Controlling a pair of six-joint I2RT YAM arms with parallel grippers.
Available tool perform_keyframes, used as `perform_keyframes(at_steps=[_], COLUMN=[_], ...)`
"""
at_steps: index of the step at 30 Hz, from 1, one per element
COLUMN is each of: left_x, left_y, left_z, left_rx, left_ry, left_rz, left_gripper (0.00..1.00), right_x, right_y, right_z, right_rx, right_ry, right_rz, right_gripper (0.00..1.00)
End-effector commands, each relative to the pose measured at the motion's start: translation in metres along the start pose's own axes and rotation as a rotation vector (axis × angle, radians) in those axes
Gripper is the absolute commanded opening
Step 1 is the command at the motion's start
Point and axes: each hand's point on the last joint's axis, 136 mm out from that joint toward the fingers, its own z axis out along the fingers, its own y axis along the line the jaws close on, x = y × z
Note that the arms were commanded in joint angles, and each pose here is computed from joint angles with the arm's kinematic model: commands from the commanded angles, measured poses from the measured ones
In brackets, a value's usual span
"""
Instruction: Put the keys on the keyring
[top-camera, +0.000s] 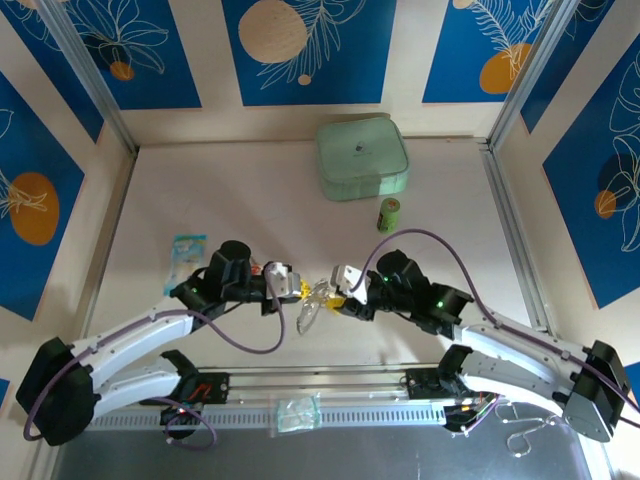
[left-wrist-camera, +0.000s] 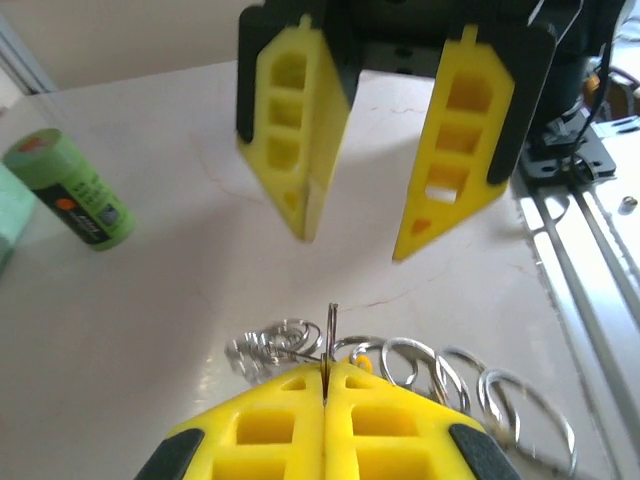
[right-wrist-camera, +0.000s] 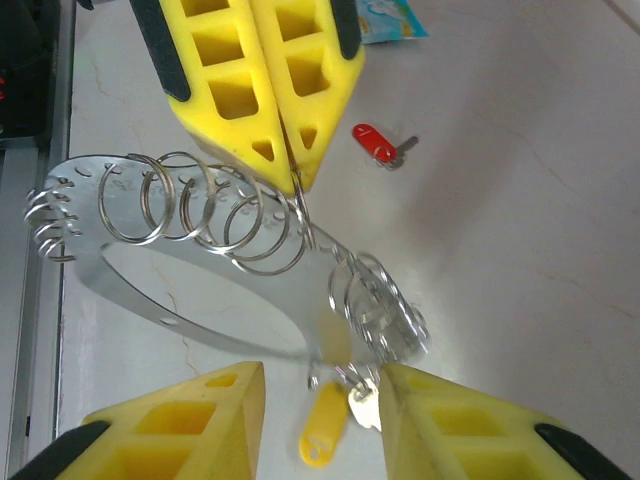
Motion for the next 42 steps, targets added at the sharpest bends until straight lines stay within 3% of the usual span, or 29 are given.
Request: perform_keyframes(at_steps=[1, 10, 30, 42], left_x=[-0.004, 0.0, 0.0, -0.001], left_y=[0.005, -0.001, -0.01, -0.011], left_z=[-0.005, -0.003, 0.013, 0.011], left_rx=[-0.04, -0.014, 0.068, 0.065], left_ry=[0.03, 0.074, 0.02, 0.013], left_rz=[0.096, 0.124, -0.079, -0.073], left_gripper=[0.0, 0.0, 0.0, 0.0], right_x=[-0.001, -0.016, -0.017, -0.007], right_y=[-0.001, -0.001, 0.016, 0.011], right_z=[-0.007, 0.007, 0.036, 0.04], right_rx=[0.008, -0.019, -0.109, -0.079], right_ry=[0.026, -0.017, -0.063, -0.008], right_rz=[-0.004, -0.031, -0.063, -0.085], right_gripper=[0.33, 0.23, 0.3, 0.21])
